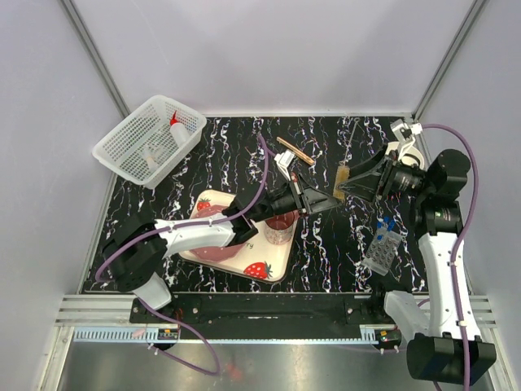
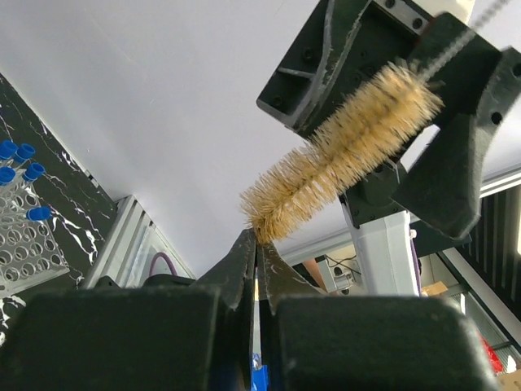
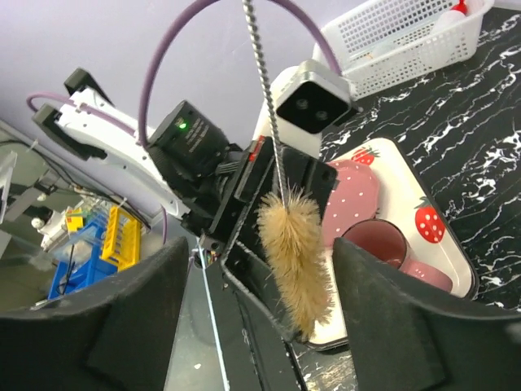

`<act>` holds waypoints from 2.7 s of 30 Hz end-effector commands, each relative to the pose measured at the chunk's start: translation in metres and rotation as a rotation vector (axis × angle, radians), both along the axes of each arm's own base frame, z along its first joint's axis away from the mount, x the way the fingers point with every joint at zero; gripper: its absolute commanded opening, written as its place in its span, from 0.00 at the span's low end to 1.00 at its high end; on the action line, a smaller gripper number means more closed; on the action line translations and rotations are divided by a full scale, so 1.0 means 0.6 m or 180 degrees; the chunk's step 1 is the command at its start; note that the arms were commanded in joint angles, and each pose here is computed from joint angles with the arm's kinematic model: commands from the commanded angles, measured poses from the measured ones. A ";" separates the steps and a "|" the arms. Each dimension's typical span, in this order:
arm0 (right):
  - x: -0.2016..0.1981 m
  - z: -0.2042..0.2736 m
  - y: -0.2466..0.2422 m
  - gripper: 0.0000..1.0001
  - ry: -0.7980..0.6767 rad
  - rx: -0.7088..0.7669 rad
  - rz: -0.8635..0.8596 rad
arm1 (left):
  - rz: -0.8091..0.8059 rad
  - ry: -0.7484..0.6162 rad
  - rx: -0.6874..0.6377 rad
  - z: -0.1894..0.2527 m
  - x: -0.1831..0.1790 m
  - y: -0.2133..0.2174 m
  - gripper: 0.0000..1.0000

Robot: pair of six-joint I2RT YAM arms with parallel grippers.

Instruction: Organize the chemistry lab equipment

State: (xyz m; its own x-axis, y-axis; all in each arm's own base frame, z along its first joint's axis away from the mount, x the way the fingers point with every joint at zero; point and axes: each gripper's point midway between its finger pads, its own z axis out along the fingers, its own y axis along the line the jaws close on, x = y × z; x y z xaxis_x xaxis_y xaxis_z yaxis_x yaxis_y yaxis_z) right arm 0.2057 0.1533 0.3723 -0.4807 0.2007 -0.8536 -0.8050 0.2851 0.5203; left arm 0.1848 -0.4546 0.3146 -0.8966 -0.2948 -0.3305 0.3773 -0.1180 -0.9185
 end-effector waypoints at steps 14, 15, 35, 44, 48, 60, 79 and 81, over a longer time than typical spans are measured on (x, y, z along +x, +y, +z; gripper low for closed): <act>0.017 -0.018 0.007 0.09 0.0062 -0.0046 0.0018 | 0.0278 -0.0317 -0.0126 0.057 0.008 0.008 0.23; 0.014 -0.016 0.009 0.06 0.0063 -0.0032 0.0043 | 0.0302 -0.0348 -0.0113 0.062 0.006 0.014 0.28; 0.009 -0.037 0.010 0.00 -0.0002 -0.0096 0.0100 | 0.0913 -0.1126 0.0640 0.071 0.030 0.122 0.96; -0.008 -0.051 0.011 0.00 -0.0089 -0.0183 0.0191 | 0.0831 -0.0734 0.0406 0.091 0.067 0.121 0.99; -0.019 -0.058 0.015 0.00 -0.0137 -0.0199 0.0314 | 0.0695 -0.0628 0.0158 0.116 0.072 0.097 0.99; -0.033 -0.062 0.020 0.00 -0.0242 -0.0212 0.0479 | 0.0547 -0.0344 0.0058 0.110 0.116 0.030 0.74; 0.024 -0.073 -0.008 0.98 -0.0498 -0.0798 -0.0206 | 0.1591 -0.0295 0.1289 0.020 0.306 0.356 0.00; 0.027 -0.079 -0.013 1.00 -0.0521 -0.0886 -0.0274 | 0.2147 -0.0187 0.2029 -0.021 0.366 0.486 0.00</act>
State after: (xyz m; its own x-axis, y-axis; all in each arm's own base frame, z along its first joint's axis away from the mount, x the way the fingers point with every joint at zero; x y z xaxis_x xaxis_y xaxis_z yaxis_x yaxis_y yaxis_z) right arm 0.2137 0.1545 0.3290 -0.3890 0.0527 -0.9197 -0.8462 0.3742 0.3793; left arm 0.3698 -0.2745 0.3069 -0.7083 -0.5417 -0.4527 0.3037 0.3451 -0.8881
